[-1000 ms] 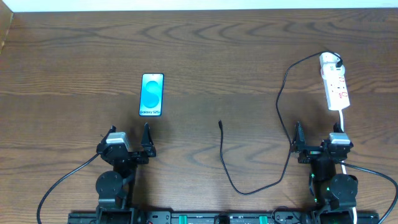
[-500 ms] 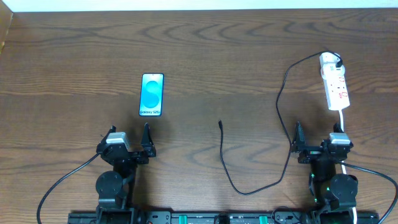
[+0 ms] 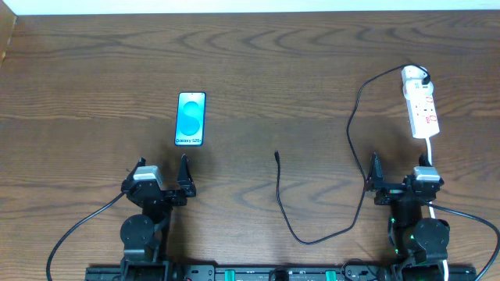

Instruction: Plug charger to phone and switch on socket

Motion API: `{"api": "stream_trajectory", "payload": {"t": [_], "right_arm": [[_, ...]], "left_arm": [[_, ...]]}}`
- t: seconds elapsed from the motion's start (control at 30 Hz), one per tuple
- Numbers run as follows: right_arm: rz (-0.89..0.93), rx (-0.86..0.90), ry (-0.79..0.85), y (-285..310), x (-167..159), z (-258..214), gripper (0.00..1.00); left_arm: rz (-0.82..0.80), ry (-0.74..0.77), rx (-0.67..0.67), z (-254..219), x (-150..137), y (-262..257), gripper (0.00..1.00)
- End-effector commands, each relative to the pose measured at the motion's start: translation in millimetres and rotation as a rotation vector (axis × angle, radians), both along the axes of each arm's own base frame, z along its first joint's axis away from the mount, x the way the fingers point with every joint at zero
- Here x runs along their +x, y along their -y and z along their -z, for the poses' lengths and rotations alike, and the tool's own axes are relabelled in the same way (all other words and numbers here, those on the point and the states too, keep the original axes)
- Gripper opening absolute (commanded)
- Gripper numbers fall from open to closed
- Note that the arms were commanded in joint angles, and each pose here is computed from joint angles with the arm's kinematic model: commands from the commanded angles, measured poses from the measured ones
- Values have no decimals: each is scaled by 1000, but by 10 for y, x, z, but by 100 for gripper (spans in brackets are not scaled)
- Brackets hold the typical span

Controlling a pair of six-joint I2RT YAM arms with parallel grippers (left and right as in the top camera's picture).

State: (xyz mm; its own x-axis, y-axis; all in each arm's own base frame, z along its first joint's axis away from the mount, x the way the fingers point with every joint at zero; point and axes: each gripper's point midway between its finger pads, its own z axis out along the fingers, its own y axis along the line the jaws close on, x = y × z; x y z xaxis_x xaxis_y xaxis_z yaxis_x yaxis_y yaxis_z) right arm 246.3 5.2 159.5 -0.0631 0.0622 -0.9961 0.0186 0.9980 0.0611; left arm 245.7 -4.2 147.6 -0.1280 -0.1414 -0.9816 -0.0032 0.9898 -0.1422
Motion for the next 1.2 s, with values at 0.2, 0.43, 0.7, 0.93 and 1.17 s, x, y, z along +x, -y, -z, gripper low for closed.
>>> {"api": "stream_trajectory", "payload": {"t": [0.2,0.43,0.7,0.93,1.17], "right_arm": [[1,9,1,-2,-3,1,99],[1,8,1,-2,-3,1,99],[1,8,2,-2,-3,0,99],[1,9,1,-2,-3,1,99],[1,9,2,-2,-3,0,99]], "left_arm": [[-17,-48,9,156,-13,-35,96],[-24,-48,10,156,-14,-47,96],[-24,-48,10,156,-14,-47,96],[-16,-29,8,108,-6,-33,96],[26,-19,2,-2,-24,39,96]]}}
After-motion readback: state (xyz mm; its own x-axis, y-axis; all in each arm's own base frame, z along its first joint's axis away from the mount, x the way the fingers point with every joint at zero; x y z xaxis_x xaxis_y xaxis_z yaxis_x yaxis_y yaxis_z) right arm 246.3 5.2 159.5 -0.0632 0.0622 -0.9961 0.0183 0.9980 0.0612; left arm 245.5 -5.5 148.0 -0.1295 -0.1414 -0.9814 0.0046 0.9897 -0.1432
